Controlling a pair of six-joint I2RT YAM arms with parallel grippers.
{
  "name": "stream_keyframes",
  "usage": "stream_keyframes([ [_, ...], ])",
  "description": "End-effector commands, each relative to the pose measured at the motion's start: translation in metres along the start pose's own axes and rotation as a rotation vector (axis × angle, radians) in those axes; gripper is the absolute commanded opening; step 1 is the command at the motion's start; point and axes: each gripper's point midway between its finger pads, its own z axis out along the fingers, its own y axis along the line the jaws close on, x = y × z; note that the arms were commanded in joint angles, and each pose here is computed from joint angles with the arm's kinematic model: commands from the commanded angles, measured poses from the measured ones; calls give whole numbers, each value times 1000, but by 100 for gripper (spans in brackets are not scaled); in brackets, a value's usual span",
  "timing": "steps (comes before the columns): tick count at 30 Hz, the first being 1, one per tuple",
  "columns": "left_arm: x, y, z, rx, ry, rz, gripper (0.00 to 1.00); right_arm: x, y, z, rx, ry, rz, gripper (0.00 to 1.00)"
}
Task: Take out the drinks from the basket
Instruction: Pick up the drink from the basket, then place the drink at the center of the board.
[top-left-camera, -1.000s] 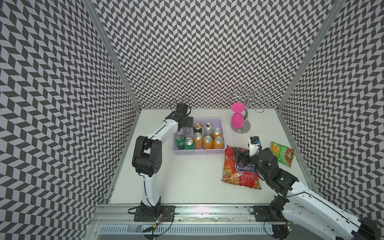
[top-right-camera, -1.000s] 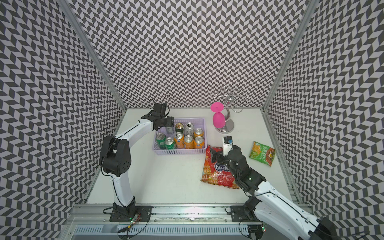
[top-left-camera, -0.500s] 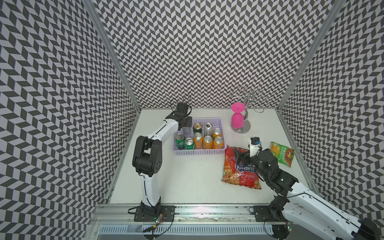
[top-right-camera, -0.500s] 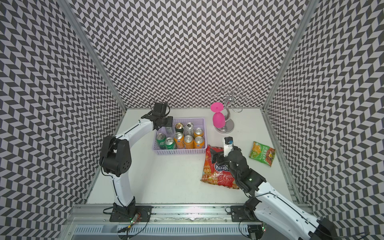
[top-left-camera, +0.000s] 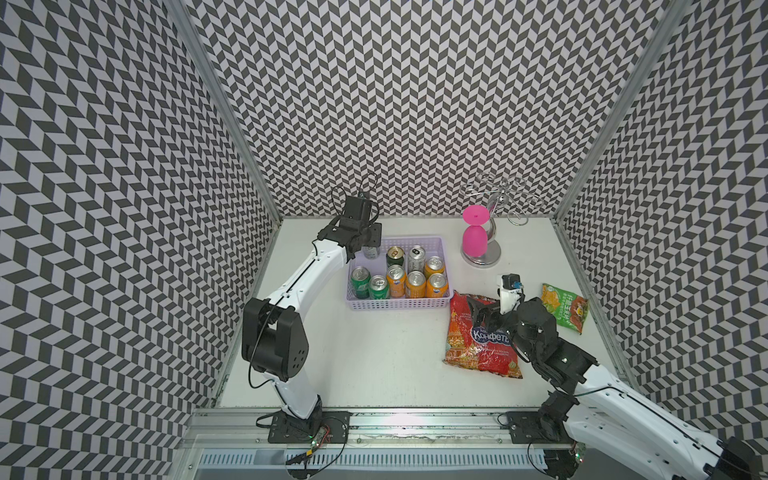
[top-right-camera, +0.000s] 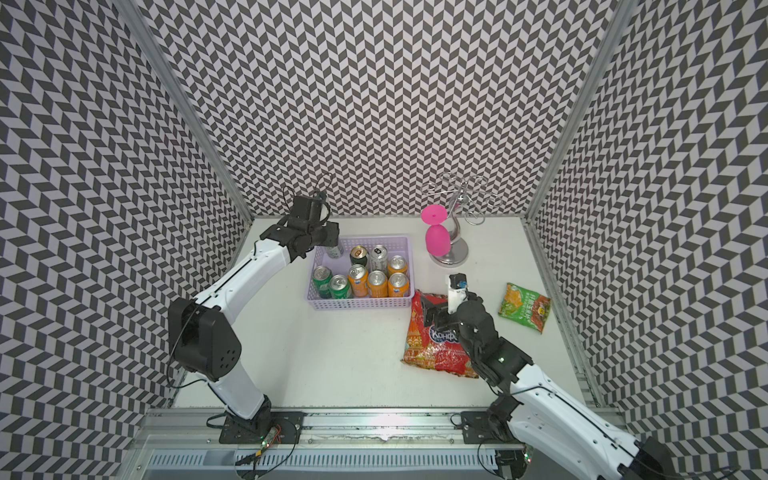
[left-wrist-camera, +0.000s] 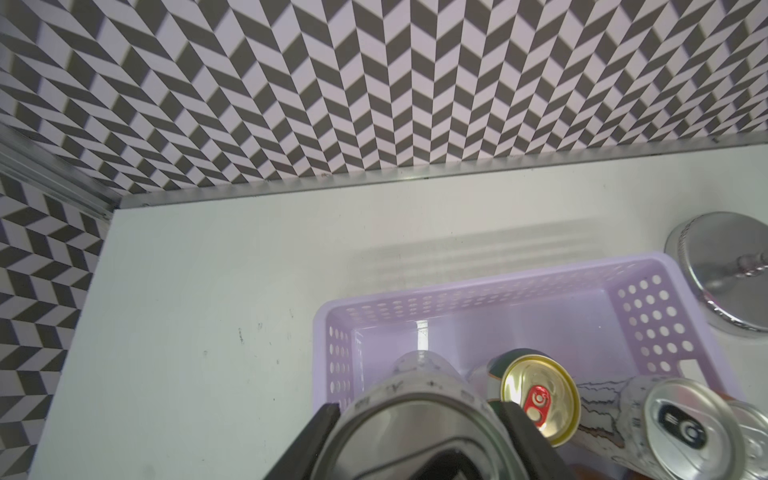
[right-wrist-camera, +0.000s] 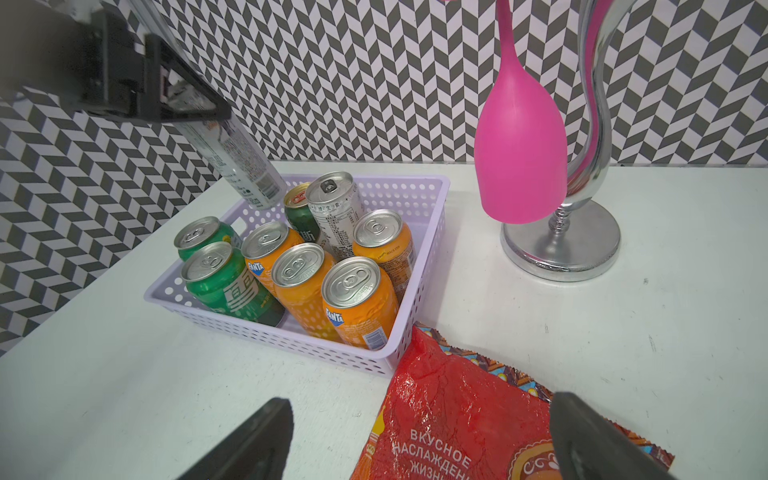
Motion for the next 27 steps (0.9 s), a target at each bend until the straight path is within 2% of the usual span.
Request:
stream_keyframes([
  [1,-34,3,-45,-13,-135,-19,48,-13,1,-3,-5,-56,24,100],
  [8,-33,-4,-117,34,-208,-32,49,-12,1,-3,-12,-59,25,100],
  [13,-13,-14,-152,110,-234,-54,49,-13,3,0,-19,-60,25,100],
  [18,32,-18,-159,131,-166,-62,49,-12,6,4,-26,-61,21,100],
  [27,115,-8,-145,133,-34,-109,49,-9,8,10,-33,-48,9,99],
])
